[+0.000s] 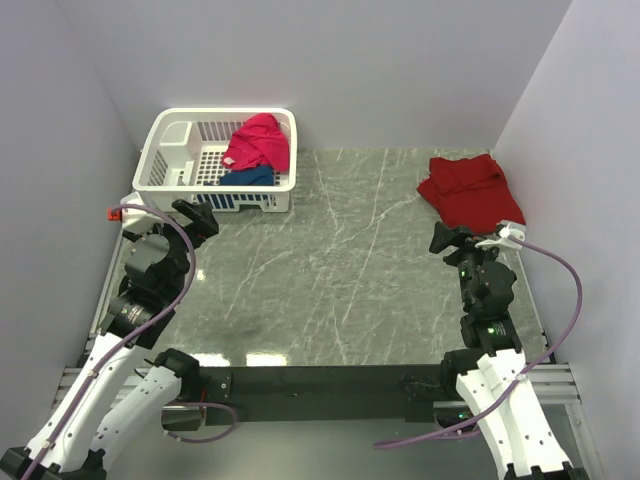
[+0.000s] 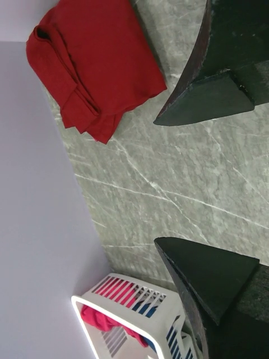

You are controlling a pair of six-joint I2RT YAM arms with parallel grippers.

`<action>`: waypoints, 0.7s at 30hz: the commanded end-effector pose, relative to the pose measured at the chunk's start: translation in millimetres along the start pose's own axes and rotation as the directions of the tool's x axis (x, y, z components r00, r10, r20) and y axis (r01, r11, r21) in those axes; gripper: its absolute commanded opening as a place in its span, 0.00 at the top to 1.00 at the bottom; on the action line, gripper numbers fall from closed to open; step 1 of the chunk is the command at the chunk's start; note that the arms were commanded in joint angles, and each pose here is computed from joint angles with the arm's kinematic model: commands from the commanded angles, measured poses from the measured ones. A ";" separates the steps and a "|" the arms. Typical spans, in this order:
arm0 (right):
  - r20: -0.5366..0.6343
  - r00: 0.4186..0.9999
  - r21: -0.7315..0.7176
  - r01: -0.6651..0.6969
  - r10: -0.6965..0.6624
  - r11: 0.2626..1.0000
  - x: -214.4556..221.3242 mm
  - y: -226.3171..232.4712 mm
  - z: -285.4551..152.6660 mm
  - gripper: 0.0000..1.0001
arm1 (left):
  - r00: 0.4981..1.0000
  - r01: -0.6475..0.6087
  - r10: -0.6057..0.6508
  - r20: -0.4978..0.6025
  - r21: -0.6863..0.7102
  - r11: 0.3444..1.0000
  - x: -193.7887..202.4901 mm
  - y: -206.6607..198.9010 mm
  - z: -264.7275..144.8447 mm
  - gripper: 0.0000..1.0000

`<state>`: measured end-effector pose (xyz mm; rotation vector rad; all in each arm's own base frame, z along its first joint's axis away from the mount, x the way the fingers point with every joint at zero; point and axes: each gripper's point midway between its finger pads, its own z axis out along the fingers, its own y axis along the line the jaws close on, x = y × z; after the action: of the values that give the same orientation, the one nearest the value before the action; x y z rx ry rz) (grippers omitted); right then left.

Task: Fold and stack the t-shirts
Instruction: Grab the tshirt from the pile

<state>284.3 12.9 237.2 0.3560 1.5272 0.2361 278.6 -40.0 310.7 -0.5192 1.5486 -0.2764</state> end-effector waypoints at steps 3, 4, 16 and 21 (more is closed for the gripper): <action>0.048 0.999 0.026 -0.019 0.018 0.999 -20.0 0.8 2.0 0.14 | 0.999 0.005 -0.004 0.040 -0.021 1.000 -9.1 1.4 -0.1 0.02; 0.052 0.998 0.021 -0.020 0.019 1.000 -20.5 1.6 2.0 0.14 | 0.999 0.003 -0.002 0.043 -0.025 1.000 -9.0 2.1 0.0 0.02; 0.067 0.998 -0.051 0.007 -0.004 0.999 -22.4 12.5 -1.1 0.14 | 0.988 -0.138 0.143 0.063 -0.075 0.988 -34.1 -19.8 30.8 0.04; 0.014 1.000 -0.055 0.018 -0.017 0.998 -13.8 14.3 3.6 0.14 | 0.945 -0.328 0.324 -0.054 -0.080 0.941 -17.1 -53.5 92.5 0.01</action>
<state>286.1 16.8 236.9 0.3320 1.5327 0.2480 352.5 -55.6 327.3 -0.4184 1.6586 -0.0234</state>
